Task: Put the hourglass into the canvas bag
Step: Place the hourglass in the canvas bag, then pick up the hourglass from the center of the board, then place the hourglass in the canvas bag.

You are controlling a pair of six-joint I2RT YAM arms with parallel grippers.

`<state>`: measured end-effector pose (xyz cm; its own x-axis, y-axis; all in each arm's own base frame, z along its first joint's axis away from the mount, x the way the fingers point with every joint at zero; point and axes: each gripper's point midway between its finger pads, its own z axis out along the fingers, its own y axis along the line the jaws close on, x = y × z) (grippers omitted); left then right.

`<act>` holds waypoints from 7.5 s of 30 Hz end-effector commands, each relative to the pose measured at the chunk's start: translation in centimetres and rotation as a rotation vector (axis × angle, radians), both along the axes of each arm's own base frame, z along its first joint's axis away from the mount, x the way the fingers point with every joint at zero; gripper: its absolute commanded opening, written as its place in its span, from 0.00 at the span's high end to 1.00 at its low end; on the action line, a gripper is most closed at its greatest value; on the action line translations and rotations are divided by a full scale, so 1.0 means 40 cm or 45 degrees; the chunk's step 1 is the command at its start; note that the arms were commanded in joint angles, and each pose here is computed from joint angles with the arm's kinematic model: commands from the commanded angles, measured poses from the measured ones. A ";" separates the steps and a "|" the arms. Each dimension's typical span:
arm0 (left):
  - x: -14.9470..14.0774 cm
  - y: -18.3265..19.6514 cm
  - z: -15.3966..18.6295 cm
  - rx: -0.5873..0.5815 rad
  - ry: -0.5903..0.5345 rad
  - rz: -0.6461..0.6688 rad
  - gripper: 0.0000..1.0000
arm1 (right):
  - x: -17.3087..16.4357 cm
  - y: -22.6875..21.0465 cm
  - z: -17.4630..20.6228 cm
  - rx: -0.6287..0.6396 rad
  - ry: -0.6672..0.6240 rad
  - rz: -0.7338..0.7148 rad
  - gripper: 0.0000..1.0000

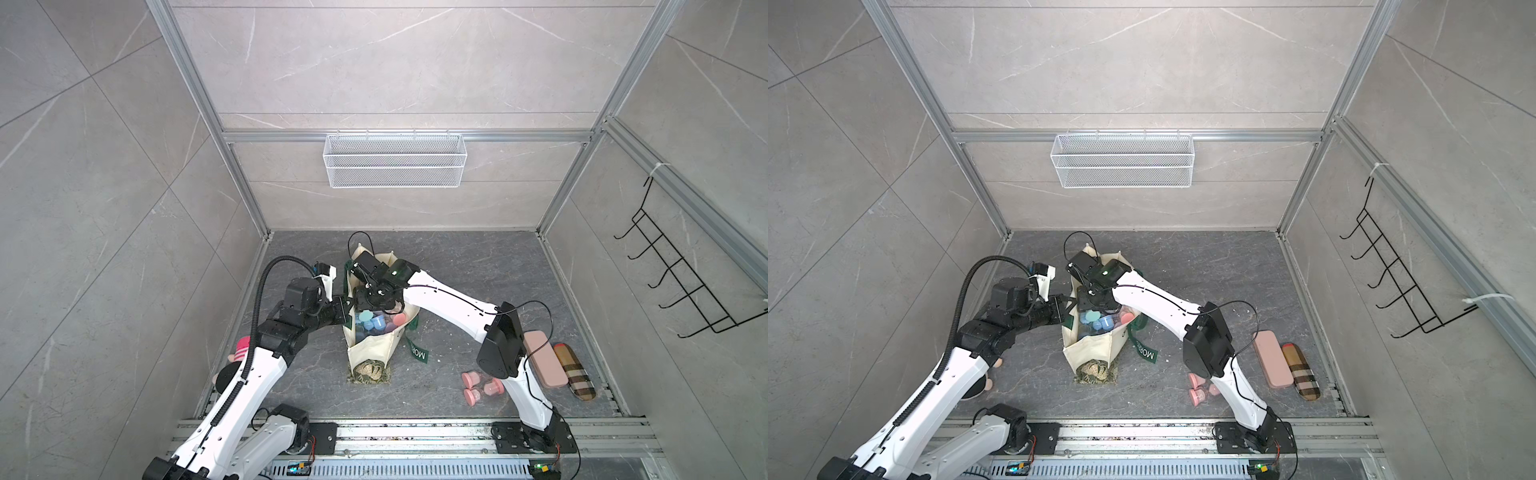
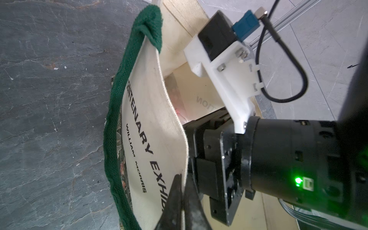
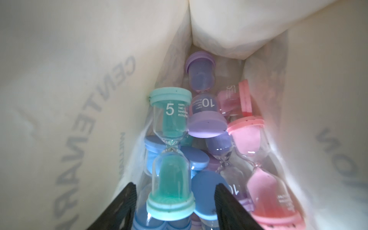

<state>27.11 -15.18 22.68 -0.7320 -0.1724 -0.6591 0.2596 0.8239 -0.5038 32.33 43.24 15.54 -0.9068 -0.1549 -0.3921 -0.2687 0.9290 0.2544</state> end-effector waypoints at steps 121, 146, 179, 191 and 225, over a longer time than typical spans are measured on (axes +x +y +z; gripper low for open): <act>-0.014 -0.014 0.025 -0.030 -0.039 -0.054 1.00 | -0.378 -0.714 -0.423 -0.407 0.254 -0.801 0.58; -0.012 -0.014 0.026 -0.029 -0.045 -0.053 1.00 | -0.289 -0.696 -0.187 -0.271 0.012 -0.711 0.87; -0.011 -0.014 0.023 -0.028 -0.038 -0.052 1.00 | -0.113 -0.250 0.402 0.335 -0.439 -0.079 1.00; -0.015 -0.011 0.028 -0.029 -0.047 -0.049 1.00 | -0.079 -0.100 0.161 0.251 -0.141 -0.052 1.00; -0.014 -0.014 0.029 -0.034 -0.047 -0.056 1.00 | -0.080 -0.070 -0.107 -0.020 0.104 -0.055 0.61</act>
<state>27.03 -15.14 22.71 -0.7297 -0.1734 -0.6614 0.2607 0.8237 -0.5036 29.82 40.24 11.06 -0.9356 -0.1188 -0.3325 -0.2092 0.9451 0.2510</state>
